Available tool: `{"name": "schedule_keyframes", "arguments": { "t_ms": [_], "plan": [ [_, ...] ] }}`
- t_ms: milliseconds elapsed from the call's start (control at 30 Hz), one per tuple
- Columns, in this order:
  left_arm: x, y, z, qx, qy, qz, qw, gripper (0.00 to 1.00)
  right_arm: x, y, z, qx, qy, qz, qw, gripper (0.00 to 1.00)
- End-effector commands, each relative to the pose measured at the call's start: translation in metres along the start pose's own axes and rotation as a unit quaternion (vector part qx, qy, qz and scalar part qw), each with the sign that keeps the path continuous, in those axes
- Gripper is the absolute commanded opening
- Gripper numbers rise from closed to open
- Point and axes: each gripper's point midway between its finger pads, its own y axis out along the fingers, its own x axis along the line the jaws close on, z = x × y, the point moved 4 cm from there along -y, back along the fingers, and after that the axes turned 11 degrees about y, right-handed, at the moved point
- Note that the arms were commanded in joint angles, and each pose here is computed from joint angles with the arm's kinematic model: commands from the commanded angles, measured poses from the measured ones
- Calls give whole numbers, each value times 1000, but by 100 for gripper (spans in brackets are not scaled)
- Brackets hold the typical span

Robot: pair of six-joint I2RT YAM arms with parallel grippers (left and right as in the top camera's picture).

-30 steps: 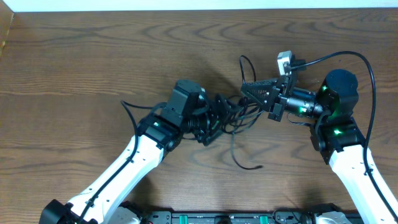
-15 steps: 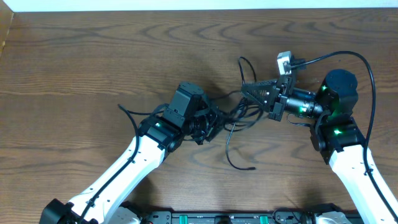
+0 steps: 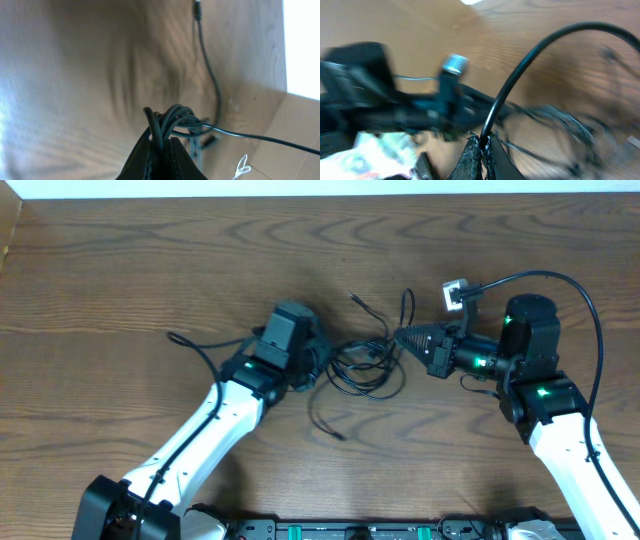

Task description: Untangle cables

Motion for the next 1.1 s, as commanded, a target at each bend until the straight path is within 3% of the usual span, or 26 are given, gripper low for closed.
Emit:
{"name": "schedule_keyframes", "arguments": {
  "t_ms": [0, 200, 300, 367, 633, 733, 867, 933, 967, 1067],
  "plan": [
    [-4, -4, -20, -13, 57, 31, 998, 8, -20, -3, -3, -23, 5, 69, 997, 1],
    [-30, -10, -38, -43, 77, 105, 991, 7, -46, -9, 22, 14, 70, 147, 987, 1],
    [-46, -15, -46, -70, 115, 138, 981, 8, -73, -21, 37, 20, 105, 241, 965, 1],
    [-54, -18, -50, -84, 127, 157, 976, 8, -95, -37, 50, 26, 126, 330, 935, 1],
    [-66, -24, -54, -103, 148, 183, 967, 8, -121, -66, 63, 13, 153, 455, 877, 1],
    [-81, -30, -50, -92, 166, 230, 955, 8, -125, -72, 64, -3, 174, 479, 860, 4],
    [-108, -47, -36, -54, 210, 318, 923, 8, -121, -64, 59, -10, 174, 452, 875, 18],
    [-116, -55, -27, -32, 235, 354, 905, 8, -111, -51, 54, -2, 171, 401, 900, 22],
    [-118, -57, -22, -17, 247, 365, 898, 8, -99, -39, 50, 11, 153, 346, 926, 25],
    [-118, -59, -17, -1, 252, 373, 893, 8, -90, -31, 41, 4, 136, 306, 942, 32]
  ]
}}
